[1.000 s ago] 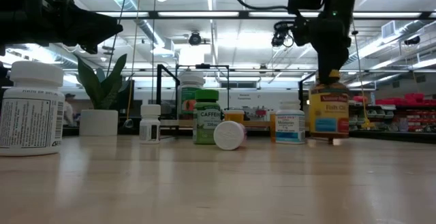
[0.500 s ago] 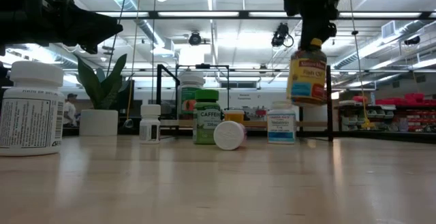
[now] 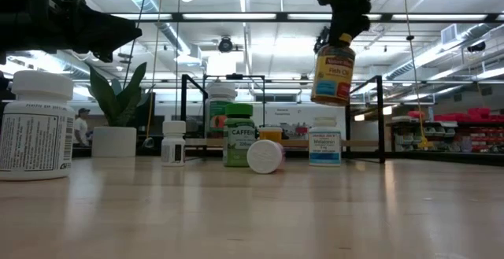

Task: Pick and place medicine bottles onto shelf by color
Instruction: Put the yellow pill bottle on the shelf

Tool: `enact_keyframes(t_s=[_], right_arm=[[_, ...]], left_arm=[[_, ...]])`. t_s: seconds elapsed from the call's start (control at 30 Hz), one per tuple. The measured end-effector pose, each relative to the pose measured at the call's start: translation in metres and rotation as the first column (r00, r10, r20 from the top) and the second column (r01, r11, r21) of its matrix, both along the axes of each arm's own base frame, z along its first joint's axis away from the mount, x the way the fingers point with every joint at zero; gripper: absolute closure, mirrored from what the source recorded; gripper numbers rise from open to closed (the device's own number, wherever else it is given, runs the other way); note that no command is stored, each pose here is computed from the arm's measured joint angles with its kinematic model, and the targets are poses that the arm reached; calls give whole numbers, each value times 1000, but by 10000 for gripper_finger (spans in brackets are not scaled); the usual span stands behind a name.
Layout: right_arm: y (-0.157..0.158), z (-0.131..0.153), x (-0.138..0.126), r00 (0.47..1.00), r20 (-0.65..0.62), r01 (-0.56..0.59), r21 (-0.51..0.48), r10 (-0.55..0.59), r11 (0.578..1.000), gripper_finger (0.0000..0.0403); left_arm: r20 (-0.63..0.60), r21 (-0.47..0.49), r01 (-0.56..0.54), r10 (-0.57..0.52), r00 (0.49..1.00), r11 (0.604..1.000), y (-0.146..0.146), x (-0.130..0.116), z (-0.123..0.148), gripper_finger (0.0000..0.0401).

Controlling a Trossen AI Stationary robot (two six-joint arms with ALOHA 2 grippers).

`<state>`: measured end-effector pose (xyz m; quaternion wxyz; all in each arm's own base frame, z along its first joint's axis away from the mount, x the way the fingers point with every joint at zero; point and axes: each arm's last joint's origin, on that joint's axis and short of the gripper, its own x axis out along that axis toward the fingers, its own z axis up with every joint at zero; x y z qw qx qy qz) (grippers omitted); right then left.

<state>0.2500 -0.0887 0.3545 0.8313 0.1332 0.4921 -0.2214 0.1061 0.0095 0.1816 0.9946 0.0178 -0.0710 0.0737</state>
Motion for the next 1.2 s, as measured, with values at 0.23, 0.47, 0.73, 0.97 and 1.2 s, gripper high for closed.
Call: enact_keyframes(t_s=[0.23,0.47,0.73,0.97,1.2], right_arm=[[-31,7,21,995,-67,-72,-55,68,996,164],[-49,22,27,993,-84,-83,-74,77,994,164],[-70,27,15,996,-82,-47,-79,40,996,164],[-96,19,10,996,-83,-38,-60,33,997,164],[-124,-1,11,991,-129,-34,-26,31,999,164]], left_arm=[[0,0,0,0,1000,1000,0,0,0,252],[0,0,0,0,1000,1000,0,0,0,255],[0,0,0,0,1000,1000,0,0,0,260],[0,0,0,0,1000,1000,0,0,0,250],[0,0,1,-1,1000,1000,0,0,0,258]])
